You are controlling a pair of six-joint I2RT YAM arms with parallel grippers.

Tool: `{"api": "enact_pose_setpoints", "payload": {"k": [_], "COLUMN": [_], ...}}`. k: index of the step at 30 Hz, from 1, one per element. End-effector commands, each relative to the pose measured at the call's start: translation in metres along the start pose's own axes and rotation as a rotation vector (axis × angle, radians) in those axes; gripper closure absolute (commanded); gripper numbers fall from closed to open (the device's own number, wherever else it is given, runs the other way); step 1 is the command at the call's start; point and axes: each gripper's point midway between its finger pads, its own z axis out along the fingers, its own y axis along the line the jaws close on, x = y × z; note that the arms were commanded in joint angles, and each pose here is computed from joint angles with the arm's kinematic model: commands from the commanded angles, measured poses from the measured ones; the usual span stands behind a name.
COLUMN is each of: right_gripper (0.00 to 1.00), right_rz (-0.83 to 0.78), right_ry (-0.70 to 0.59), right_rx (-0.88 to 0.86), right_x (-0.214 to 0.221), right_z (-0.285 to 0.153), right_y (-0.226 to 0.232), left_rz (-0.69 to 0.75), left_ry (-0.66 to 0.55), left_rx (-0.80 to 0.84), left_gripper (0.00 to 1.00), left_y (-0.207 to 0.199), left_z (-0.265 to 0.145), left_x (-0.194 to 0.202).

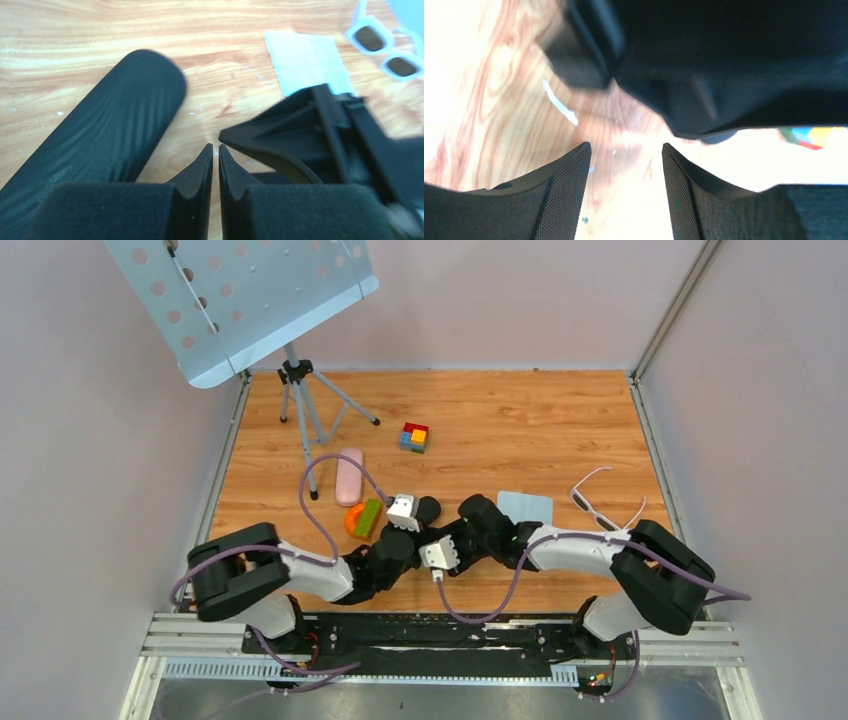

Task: Organize the sunglasses
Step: Close the sunglasses case at the center of the board.

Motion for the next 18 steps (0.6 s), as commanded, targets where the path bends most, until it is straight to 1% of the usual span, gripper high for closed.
{"api": "enact_pose_setpoints", "payload": {"k": [1,3,5,8,10,13,15,18], "right_gripper": [0.42,0.42,0.42,0.42,0.42,0.41,0.41,0.38], "right_rz": [0.141,0.199,0.281,0.41,0.493,0.571,0.598,0.69], "right_ry": [0.099,0.084,0.068,0.036,0.038,0.075,0.102,0.153], "right_rx": [-0.12,-0.117,-0.098,-0.025,0.034,0.116,0.163,0.282], "right_x": [0.025,0.025,0.025,0.022,0.025,0.033,0.038,0.048], "right_z": [-0.03,-0.045,-0.061,-0.087,-0.101,-0.12,-0.132,-0.157], "right_y": [0.012,0.004,-0.005,-0.024,-0.033,-0.04,-0.041,-0.052], "left_rz": [0.02,0.069,0.133,0.194,0.232,0.299,0.316,0.345], "left_ry": [0.092,0.131,0.129,0.117,0.116,0.12,0.124,0.122], "left_rx": [0.038,0.037,0.032,-0.025,-0.085,-0.141,-0.177,-0.17], "left_gripper": [0.85,0.77,0.7,0.6,0.55,0.49,0.46,0.44], "left_y": [-0.014,-0.019,-0.023,-0.013,0.0,0.014,0.023,0.026], "left_z": [-0.022,-0.033,-0.047,-0.064,-0.074,-0.088,-0.097,-0.111], "left_x": [-0.007,-0.013,-0.027,-0.052,-0.066,-0.082,-0.091,-0.105]}}
